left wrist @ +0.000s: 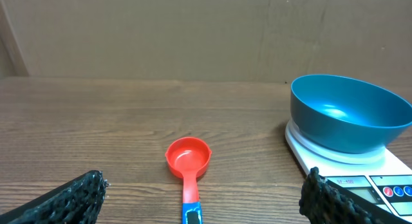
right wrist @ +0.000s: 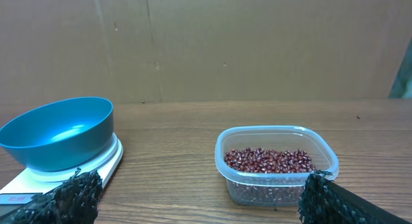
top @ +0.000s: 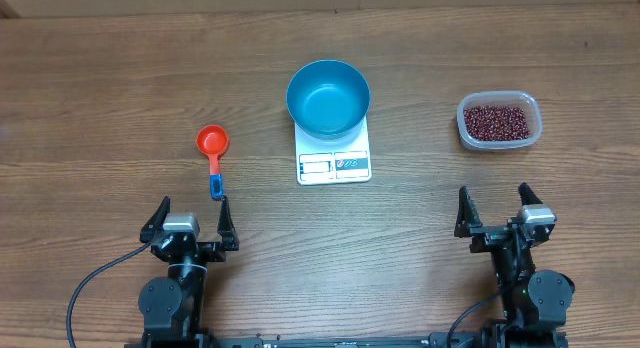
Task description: Scoop item into bowl and weigh 150g on scale
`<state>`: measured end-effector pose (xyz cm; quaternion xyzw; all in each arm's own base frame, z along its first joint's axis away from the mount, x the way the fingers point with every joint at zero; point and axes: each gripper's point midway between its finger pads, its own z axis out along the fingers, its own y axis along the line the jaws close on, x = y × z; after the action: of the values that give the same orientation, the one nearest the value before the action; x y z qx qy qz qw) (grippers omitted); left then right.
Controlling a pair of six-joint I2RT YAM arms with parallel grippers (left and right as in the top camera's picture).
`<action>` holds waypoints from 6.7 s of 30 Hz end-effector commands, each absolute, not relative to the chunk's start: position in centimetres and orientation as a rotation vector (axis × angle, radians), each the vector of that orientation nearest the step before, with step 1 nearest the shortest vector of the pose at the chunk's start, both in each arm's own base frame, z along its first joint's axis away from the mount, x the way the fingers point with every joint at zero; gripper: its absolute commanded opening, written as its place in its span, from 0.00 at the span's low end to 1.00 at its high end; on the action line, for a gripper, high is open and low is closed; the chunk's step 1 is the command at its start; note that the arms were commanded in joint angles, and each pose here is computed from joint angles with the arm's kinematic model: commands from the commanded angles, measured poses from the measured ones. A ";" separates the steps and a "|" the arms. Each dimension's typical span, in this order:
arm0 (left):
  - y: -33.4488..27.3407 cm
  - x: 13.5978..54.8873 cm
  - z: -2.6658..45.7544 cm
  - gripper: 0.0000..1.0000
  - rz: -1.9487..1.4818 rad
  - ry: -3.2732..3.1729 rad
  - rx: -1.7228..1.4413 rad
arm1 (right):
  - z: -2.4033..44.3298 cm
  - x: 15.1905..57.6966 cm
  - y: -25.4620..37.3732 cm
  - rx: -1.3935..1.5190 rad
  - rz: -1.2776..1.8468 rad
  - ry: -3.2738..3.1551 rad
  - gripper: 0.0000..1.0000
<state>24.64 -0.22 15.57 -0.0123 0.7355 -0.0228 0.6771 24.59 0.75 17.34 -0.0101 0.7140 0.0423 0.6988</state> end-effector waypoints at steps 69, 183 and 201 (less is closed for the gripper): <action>-0.4 25.1 16.7 0.99 -0.048 1.837 -0.008 | 17.2 24.6 0.8 -0.022 0.094 1.586 1.00; 5.9 43.1 1.5 0.99 0.168 2.996 0.026 | 17.2 24.6 0.8 -0.022 0.094 1.586 1.00; 5.2 43.9 1.4 1.00 0.106 2.966 0.031 | 17.2 24.6 0.8 -0.022 0.094 1.586 1.00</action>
<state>43.18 5.43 1.13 0.0144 0.9960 0.0419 0.0774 24.59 0.76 17.37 -0.0104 0.7136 0.0423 0.6992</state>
